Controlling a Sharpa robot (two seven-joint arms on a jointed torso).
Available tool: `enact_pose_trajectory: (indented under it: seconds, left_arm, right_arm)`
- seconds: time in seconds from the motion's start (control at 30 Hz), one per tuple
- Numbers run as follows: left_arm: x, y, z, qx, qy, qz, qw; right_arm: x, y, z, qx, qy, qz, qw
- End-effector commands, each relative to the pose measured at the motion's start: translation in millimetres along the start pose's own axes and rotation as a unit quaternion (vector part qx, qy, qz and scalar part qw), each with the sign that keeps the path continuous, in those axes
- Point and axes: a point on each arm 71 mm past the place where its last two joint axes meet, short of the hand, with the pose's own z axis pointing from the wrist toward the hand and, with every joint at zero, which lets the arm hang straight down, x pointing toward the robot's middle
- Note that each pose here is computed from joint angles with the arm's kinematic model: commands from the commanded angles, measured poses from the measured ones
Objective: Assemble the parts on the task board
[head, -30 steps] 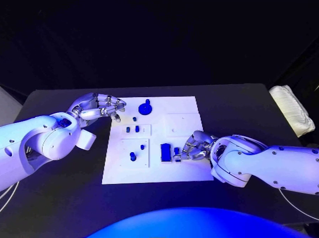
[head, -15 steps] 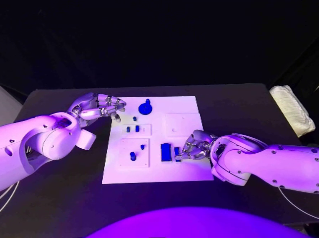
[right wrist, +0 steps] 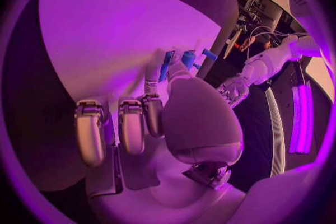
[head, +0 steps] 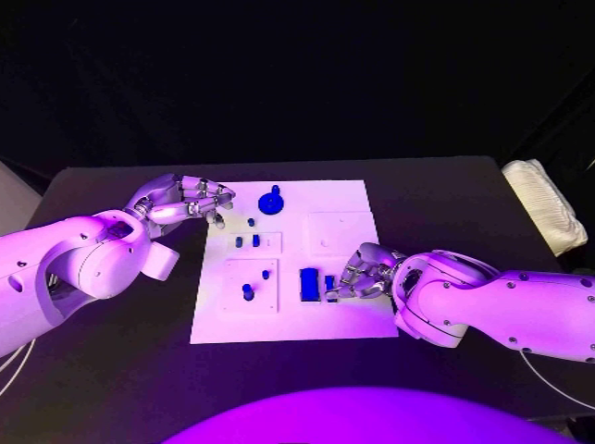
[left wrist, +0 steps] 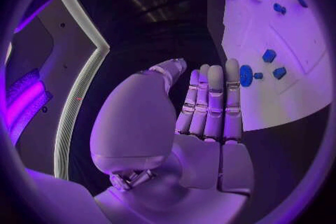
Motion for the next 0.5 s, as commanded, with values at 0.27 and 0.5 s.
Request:
enact_pose_trajectory:
  seconds: [0.27,0.5]
  left_arm:
    - [0.6,-0.1,1.9,0.004,0.005,-0.001,1.000]
    - [-4.5,2.3,3.9,0.008,-0.011,-0.008,1.000]
  right_arm:
    - [-17.8,-2,-9.2,-0.047,-0.027,0.058,0.997]
    - [-40.5,3,-5.0,-0.109,-0.053,0.126,0.985]
